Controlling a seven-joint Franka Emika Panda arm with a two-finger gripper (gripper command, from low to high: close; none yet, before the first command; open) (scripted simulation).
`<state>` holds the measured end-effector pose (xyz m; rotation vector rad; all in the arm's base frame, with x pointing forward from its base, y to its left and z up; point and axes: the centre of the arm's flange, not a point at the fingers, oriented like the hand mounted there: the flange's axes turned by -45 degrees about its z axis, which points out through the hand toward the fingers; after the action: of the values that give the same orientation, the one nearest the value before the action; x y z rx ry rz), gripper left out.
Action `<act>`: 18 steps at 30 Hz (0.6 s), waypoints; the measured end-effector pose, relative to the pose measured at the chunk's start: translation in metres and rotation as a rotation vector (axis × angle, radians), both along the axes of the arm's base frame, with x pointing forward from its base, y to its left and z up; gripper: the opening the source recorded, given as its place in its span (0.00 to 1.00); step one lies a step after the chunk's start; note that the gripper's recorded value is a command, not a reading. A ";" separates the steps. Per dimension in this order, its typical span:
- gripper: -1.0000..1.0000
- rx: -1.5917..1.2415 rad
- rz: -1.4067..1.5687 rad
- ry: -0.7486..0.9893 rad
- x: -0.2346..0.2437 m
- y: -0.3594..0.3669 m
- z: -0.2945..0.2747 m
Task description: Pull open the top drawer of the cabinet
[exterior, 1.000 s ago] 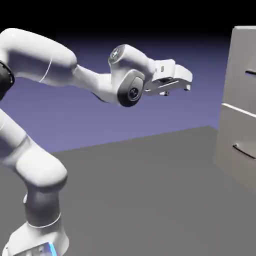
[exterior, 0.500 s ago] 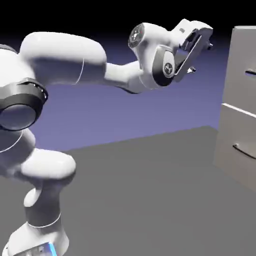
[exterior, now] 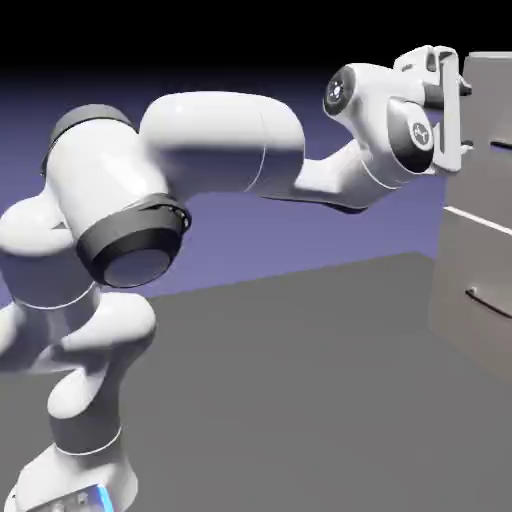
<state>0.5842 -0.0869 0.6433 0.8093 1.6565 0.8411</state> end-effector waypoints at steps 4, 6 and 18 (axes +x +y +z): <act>0.50 -0.238 0.021 -0.031 0.027 -0.002 -0.018; 0.50 -0.363 0.032 -0.043 0.040 -0.001 -0.028; 0.50 -1.187 0.119 -0.108 0.108 0.020 -0.085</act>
<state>0.6925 -0.0667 0.5584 -0.1657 1.7358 -0.1133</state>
